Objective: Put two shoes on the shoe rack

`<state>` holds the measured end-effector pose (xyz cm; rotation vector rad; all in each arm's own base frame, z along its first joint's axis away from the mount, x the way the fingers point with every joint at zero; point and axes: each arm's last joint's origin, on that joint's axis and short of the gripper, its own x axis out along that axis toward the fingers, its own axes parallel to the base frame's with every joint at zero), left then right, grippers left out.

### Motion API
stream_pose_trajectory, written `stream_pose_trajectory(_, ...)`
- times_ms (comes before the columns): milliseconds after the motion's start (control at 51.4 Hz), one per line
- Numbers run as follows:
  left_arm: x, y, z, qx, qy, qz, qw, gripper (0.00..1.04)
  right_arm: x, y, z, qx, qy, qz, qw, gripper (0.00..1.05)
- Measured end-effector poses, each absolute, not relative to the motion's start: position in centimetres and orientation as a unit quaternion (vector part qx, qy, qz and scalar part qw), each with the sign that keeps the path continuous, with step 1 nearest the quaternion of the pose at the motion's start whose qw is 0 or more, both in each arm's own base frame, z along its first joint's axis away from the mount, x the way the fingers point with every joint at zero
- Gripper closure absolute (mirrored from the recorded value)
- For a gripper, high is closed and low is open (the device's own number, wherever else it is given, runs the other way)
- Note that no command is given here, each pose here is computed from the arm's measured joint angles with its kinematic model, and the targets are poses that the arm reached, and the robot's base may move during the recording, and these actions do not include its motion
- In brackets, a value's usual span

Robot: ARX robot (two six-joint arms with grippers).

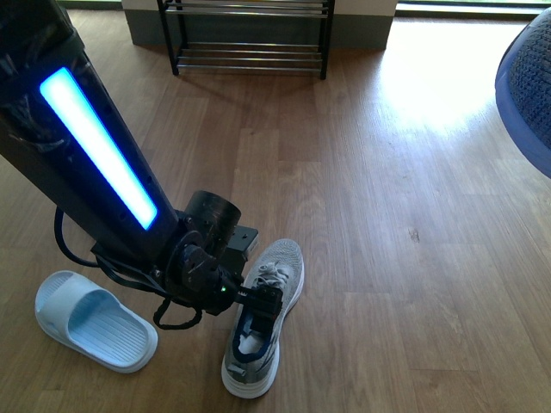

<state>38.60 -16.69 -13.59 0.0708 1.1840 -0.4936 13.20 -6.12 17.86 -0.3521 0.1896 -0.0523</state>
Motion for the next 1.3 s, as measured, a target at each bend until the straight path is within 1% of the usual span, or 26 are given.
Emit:
stream_pose_trajectory(19,38.7,-16.7,-13.8,0.037,0.551,-0.224,0.803,0.10,13.2,-6.1,17.9,-0.175,0.094,-0.026,0.980,1.03)
stream_pose_trajectory(58,38.7,-16.6,-14.3,0.043,0.554,-0.217,0.803,0.13,13.2,-6.1,17.9,-0.175,0.094,-0.026,0.980,1.03)
stream_pose_trajectory(175,38.4,-16.3,-15.6,0.058,0.561,-0.195,0.803,0.38,13.2,-6.1,17.9,-0.175,0.094,-0.026,0.980,1.03)
stream_pose_trajectory(272,38.5,-16.4,-15.4,0.061,0.551,-0.193,0.809,0.56,13.2,-6.1,17.9,-0.175,0.094,-0.026,0.980,1.03)
stream_pose_trajectory(292,38.4,-16.3,-15.3,0.061,0.548,-0.193,0.812,0.61,13.2,-6.1,17.9,-0.175,0.094,-0.026,0.980,1.03)
stream_pose_trajectory(331,38.2,-16.2,-15.1,0.060,0.546,-0.191,0.813,0.66,13.2,-6.1,17.9,-0.175,0.094,-0.026,0.980,1.03)
stream_pose_trajectory(350,38.2,-16.2,-14.7,0.058,0.543,-0.191,0.815,0.72,13.2,-6.1,17.9,-0.175,0.094,-0.026,0.980,1.03)
stream_pose_trajectory(447,37.8,-15.7,-12.9,0.065,0.536,-0.179,0.822,0.89,13.2,-6.1,17.9,-0.175,0.094,-0.026,0.980,1.03)
stream_pose_trajectory(467,37.7,-15.3,-11.8,0.068,0.533,-0.169,0.827,0.96,13.2,-6.1,17.9,-0.175,0.094,-0.026,0.980,1.03)
stream_pose_trajectory(506,37.8,-14.8,-10.3,0.065,0.528,-0.152,0.833,1.03,13.2,-6.1,17.9,-0.175,0.094,-0.026,0.980,1.03)
stream_pose_trajectory(564,37.8,-13.8,-8.3,0.053,0.518,-0.132,0.843,1.03,13.2,-6.1,17.9,-0.175,0.094,-0.026,0.980,1.03)
stream_pose_trajectory(720,36.6,-10.4,-0.7,0.029,0.461,-0.070,0.884,1.03,13.2,-6.1,17.9,-0.175,0.094,-0.026,0.980,1.03)
stream_pose_trajectory(837,34.6,-7.5,4.7,0.016,0.418,-0.026,0.908,1.03,13.2,-6.1,17.9,-0.175,0.094,-0.026,0.980,1.03)
stream_pose_trajectory(934,31.1,-4.3,9.2,0.017,0.380,0.034,0.924,1.03,13.2,-6.1,17.9,-0.175,0.094,-0.026,0.980,1.03)
stream_pose_trajectory(1051,27.7,-2.7,11.7,0.030,0.363,0.068,0.929,1.03,13.2,-6.1,17.9,-0.175,0.094,-0.026,0.980,1.03)
stream_pose_trajectory(1148,24.5,-2.2,13.3,0.046,0.349,0.091,0.931,1.03,13.2,-6.1,17.9,-0.175,0.094,-0.026,0.980,1.03)
stream_pose_trajectory(1226,21.6,-2.3,15.0,0.072,0.311,0.114,0.941,1.03,13.2,-6.1,17.9,-0.175,0.094,-0.026,0.980,1.03)
stream_pose_trajectory(1304,19.6,-2.4,16.3,0.077,0.274,0.130,0.950,1.03,13.2,-6.1,17.9,-0.175,0.094,-0.026,0.980,1.03)
